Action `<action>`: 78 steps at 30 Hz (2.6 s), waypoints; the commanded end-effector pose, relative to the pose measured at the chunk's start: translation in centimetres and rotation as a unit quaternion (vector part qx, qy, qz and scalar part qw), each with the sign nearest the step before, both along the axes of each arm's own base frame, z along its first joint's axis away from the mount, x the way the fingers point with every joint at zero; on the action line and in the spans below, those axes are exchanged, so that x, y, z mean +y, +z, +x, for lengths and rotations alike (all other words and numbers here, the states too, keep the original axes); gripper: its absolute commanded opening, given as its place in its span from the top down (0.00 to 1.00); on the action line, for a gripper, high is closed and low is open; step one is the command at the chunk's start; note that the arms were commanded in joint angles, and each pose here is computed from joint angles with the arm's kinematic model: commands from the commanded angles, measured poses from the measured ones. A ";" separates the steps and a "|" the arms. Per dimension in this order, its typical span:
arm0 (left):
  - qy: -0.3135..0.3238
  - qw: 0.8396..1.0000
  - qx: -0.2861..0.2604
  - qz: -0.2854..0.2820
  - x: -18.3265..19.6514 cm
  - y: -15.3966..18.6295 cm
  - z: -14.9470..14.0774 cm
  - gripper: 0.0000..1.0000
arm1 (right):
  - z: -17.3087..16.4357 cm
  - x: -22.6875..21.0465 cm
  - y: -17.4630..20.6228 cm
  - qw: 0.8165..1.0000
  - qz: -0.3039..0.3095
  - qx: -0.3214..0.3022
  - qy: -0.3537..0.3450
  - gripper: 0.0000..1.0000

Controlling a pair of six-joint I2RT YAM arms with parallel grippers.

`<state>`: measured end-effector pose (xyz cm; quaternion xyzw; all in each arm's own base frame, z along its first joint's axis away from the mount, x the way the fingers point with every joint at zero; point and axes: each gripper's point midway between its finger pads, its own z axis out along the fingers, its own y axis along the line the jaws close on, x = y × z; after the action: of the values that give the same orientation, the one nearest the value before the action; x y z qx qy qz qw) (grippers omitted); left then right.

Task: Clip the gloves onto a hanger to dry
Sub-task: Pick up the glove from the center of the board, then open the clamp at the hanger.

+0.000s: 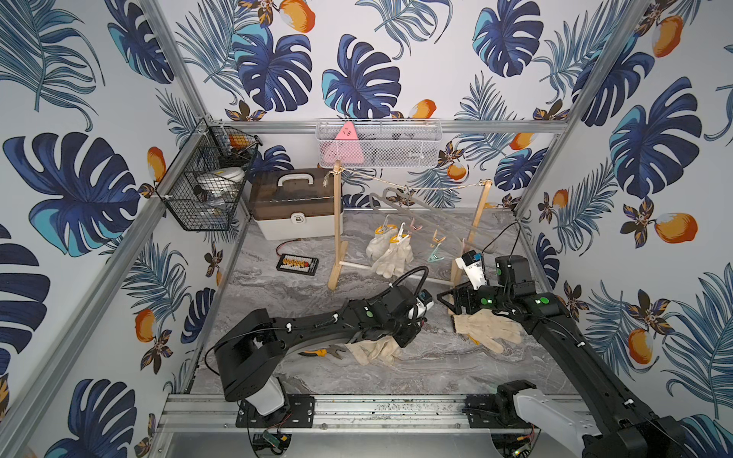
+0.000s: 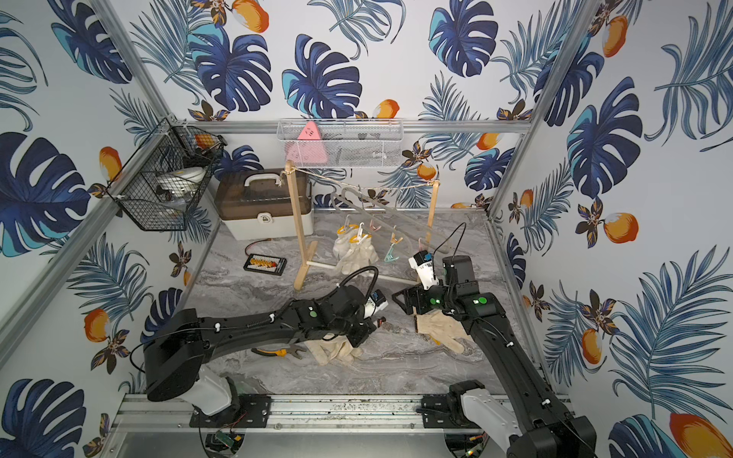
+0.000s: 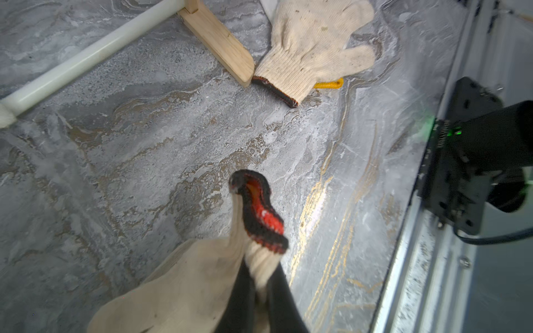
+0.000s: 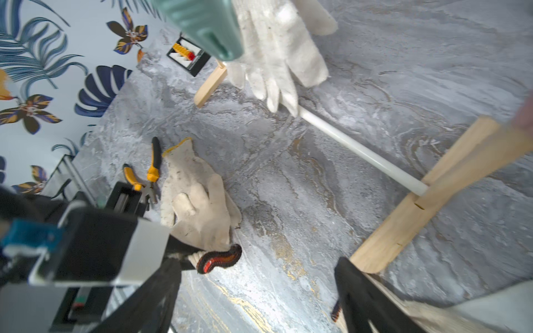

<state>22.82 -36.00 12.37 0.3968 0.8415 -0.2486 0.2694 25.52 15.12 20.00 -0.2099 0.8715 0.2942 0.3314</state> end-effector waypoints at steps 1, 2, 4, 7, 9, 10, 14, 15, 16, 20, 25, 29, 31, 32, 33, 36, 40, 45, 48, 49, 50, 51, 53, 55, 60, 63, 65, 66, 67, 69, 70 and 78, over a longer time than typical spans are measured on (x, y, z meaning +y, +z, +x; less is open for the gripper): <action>-0.057 0.995 0.048 -0.066 -0.1 3.6 -1.5 1.00 | -1.3 2.3 2.2 0.995 0.067 -0.018 0.068 0.15; -0.062 0.994 0.053 -0.080 0.0 4.8 -1.4 1.00 | -1.5 2.7 2.6 0.993 0.082 -0.021 0.080 0.16; -0.070 0.990 0.060 -0.104 0.6 6.9 -1.1 0.99 | -2.1 3.6 3.9 0.987 0.113 -0.032 0.112 0.17; -0.076 0.985 0.070 -0.136 1.6 9.5 -0.6 0.99 | -2.6 4.4 5.4 0.977 0.150 -0.050 0.143 0.20; -0.078 0.982 0.075 -0.156 2.2 11.1 -0.2 0.99 | -2.8 4.8 6.4 0.971 0.168 -0.065 0.157 0.23; -0.080 0.979 0.078 -0.170 2.5 12.0 0.0 0.99 | -2.8 4.9 6.9 0.968 0.175 -0.074 0.164 0.25; -0.095 0.966 0.091 -0.222 2.9 15.1 0.1 0.99 | -2.6 5.5 8.4 0.958 0.195 -0.096 0.189 0.34; -0.097 0.963 0.094 -0.234 3.0 15.7 0.2 0.99 | -2.6 5.7 8.8 0.954 0.201 -0.099 0.198 0.37; -0.099 0.960 0.096 -0.245 3.1 16.2 0.2 0.99 | -2.6 5.9 9.1 0.951 0.207 -0.100 0.205 0.40; -0.108 0.949 0.103 -0.277 3.1 17.9 0.3 0.99 | -2.6 7.0 9.3 0.945 0.210 -0.097 0.231 0.45; -0.107 0.944 0.105 -0.294 3.3 18.6 0.6 0.99 | -2.7 7.7 9.5 0.940 0.215 -0.092 0.249 0.53; -0.107 0.940 0.110 -0.303 3.4 18.7 0.7 0.99 | -2.8 8.2 9.0 0.938 0.218 -0.074 0.258 0.60; -0.108 0.942 0.115 -0.298 3.4 18.2 0.6 0.99 | -2.8 8.4 9.5 0.936 0.227 -0.080 0.258 0.62; -0.107 0.942 0.117 -0.297 3.4 18.1 0.7 0.98 | -2.8 8.5 9.7 0.935 0.229 -0.082 0.259 0.63; -0.107 0.941 0.120 -0.297 3.3 18.0 0.7 0.98 | -2.8 8.6 9.8 0.934 0.231 -0.082 0.260 0.65; -0.106 0.940 0.120 -0.300 3.3 17.9 0.8 0.96 | -2.9 8.8 10.0 0.932 0.233 -0.079 0.265 0.74; -0.105 0.940 0.125 -0.300 3.2 17.6 1.0 0.93 | -3.0 9.0 10.4 0.929 0.240 -0.079 0.270 0.86; -0.091 0.941 0.117 -0.304 3.6 17.8 1.6 0.80 | -3.4 8.9 10.0 0.930 0.233 -0.067 0.276 1.00; -0.078 0.944 0.112 -0.300 4.1 17.5 2.0 0.55 | -3.5 8.7 9.9 0.935 0.221 -0.069 0.269 1.00; -0.075 0.946 0.108 -0.296 4.3 17.4 2.1 0.46 | -3.4 8.5 9.6 0.939 0.210 -0.069 0.262 1.00; -0.073 0.948 0.102 -0.291 4.6 17.4 2.2 0.41 | -3.4 8.4 9.4 0.943 0.199 -0.070 0.258 1.00; -0.071 0.951 0.092 -0.285 4.9 17.4 2.3 0.36 | -3.2 8.1 8.9 0.949 0.182 -0.072 0.248 1.00; -0.060 0.961 0.063 -0.263 5.6 17.2 2.9 0.29 | -2.8 7.5 7.9 0.960 0.147 -0.071 0.227 1.00; -0.045 0.974 0.026 -0.221 6.3 16.5 3.9 0.24 | -2.2 6.7 6.5 0.972 0.105 -0.064 0.199 1.00; -0.012 0.990 -0.060 -0.131 7.6 14.9 7.4 0.22 | -1.7 5.2 4.8 0.984 0.053 -0.070 0.158 1.00; -0.015 0.985 -0.108 -0.132 7.3 15.4 8.9 0.21 | -1.6 4.9 4.5 0.985 0.044 -0.076 0.150 1.00; -0.025 0.980 -0.129 -0.148 6.6 16.0 9.3 0.20 | -1.4 4.5 4.0 0.987 0.026 -0.071 0.141 1.00; -0.032 0.978 -0.143 -0.150 6.1 16.2 9.3 0.19 | -1.2 4.2 3.6 0.989 0.013 -0.069 0.133 1.00; -0.037 0.975 -0.161 -0.147 5.5 16.4 9.3 0.19 | -1.1 3.9 3.4 0.989 0.004 -0.067 0.130 1.00; -0.058 0.971 -0.189 -0.132 4.1 16.4 8.7 0.18 | -0.7 3.3 3.0 0.991 -0.016 -0.066 0.114 1.00; -0.065 0.970 -0.194 -0.133 3.7 16.5 8.6 0.18 | -0.6 3.2 3.0 0.991 -0.020 -0.068 0.111 1.00; -0.093 0.955 -0.272 -0.067 0.0 15.1 9.6 0.18 | 0.6 2.9 3.1 0.992 -0.034 -0.079 0.095 1.00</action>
<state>30.73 -35.59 26.49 0.4907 0.7032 -0.2712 0.4373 25.61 18.33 23.00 -0.3248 0.8251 0.2931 0.3575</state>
